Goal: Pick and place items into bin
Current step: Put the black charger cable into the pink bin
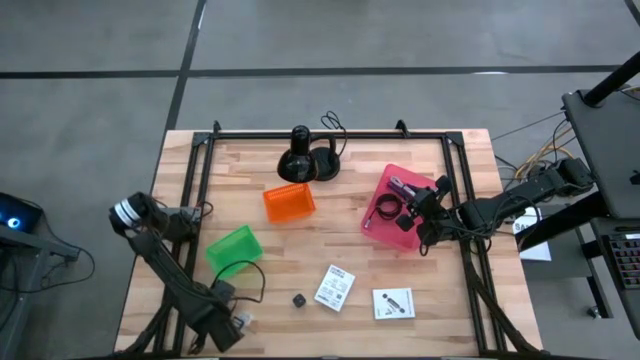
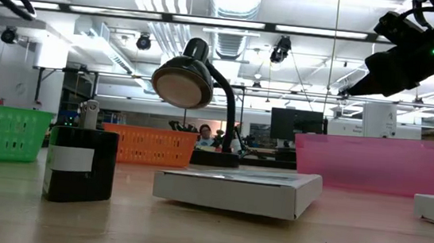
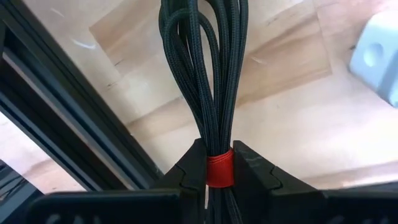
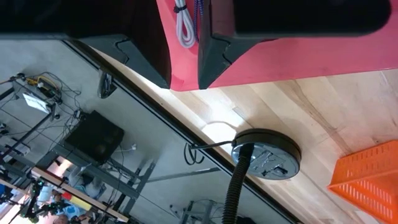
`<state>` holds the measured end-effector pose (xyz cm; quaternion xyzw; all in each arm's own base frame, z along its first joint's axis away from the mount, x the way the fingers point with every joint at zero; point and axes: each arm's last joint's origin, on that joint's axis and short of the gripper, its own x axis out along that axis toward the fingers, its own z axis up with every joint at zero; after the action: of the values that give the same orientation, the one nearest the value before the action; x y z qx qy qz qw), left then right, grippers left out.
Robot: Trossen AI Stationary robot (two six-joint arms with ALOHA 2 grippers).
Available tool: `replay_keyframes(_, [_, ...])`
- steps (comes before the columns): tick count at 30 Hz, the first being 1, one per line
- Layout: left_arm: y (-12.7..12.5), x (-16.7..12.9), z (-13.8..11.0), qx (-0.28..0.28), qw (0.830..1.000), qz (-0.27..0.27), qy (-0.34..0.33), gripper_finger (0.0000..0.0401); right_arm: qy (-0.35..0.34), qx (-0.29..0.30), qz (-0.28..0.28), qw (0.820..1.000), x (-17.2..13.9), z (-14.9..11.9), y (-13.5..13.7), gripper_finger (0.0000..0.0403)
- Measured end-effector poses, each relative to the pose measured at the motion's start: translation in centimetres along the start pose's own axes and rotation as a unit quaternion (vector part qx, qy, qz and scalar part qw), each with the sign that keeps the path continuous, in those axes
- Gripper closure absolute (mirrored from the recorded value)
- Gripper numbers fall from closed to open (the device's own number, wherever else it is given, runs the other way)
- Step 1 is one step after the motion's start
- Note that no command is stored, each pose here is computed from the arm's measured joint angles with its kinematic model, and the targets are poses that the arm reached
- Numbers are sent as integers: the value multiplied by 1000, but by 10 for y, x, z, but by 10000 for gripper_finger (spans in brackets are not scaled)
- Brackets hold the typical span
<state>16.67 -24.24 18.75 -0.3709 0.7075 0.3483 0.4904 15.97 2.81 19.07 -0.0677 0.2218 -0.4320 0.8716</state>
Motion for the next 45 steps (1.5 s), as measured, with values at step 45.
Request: replay_keyframes(45, [-8, -98, 30, 240, 891, -112, -368, 364, 0, 2, 0, 1000, 0, 0, 0, 330])
